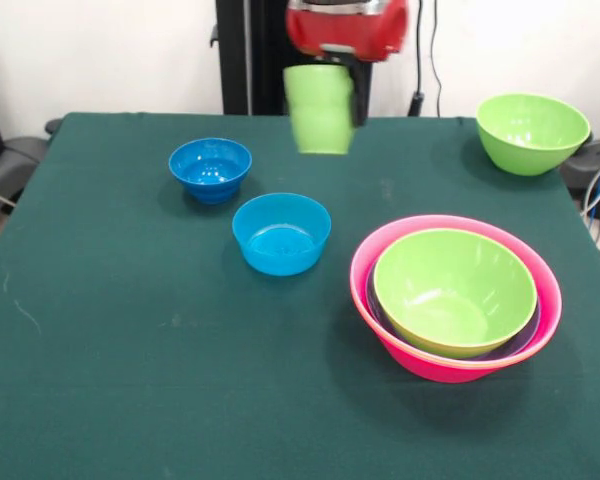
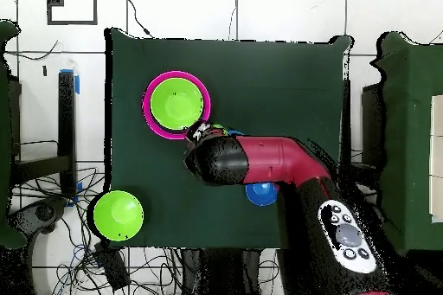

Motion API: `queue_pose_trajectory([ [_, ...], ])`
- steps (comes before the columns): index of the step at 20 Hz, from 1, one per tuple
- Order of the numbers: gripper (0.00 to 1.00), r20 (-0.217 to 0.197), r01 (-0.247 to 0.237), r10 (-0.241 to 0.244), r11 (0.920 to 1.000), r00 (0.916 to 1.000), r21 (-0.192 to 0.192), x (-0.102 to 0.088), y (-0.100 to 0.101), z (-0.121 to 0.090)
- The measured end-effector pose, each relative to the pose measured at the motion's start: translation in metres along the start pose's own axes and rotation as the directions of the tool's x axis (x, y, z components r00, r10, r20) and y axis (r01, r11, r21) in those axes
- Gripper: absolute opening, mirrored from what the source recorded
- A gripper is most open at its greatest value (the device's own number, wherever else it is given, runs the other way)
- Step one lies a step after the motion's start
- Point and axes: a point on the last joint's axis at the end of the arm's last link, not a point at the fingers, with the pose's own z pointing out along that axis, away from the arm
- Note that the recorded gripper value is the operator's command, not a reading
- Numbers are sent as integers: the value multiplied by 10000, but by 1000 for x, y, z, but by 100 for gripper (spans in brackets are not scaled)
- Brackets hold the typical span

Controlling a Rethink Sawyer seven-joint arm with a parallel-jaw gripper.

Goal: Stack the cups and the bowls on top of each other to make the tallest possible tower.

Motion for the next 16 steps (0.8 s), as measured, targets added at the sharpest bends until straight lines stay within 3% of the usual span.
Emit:
queue_pose_trajectory([
  [2,0,72,-380,380,9993,9993,-55,-2,19,5],
  [6,0,167,-869,871,9961,9961,-137,-13,38,16],
  [9,0,231,-1089,1092,9939,9937,-151,-22,43,24],
  [11,0,308,-1435,1439,9895,9891,-158,-39,47,37],
  [16,0,402,-1867,1868,9824,9816,-67,-60,42,59],
])
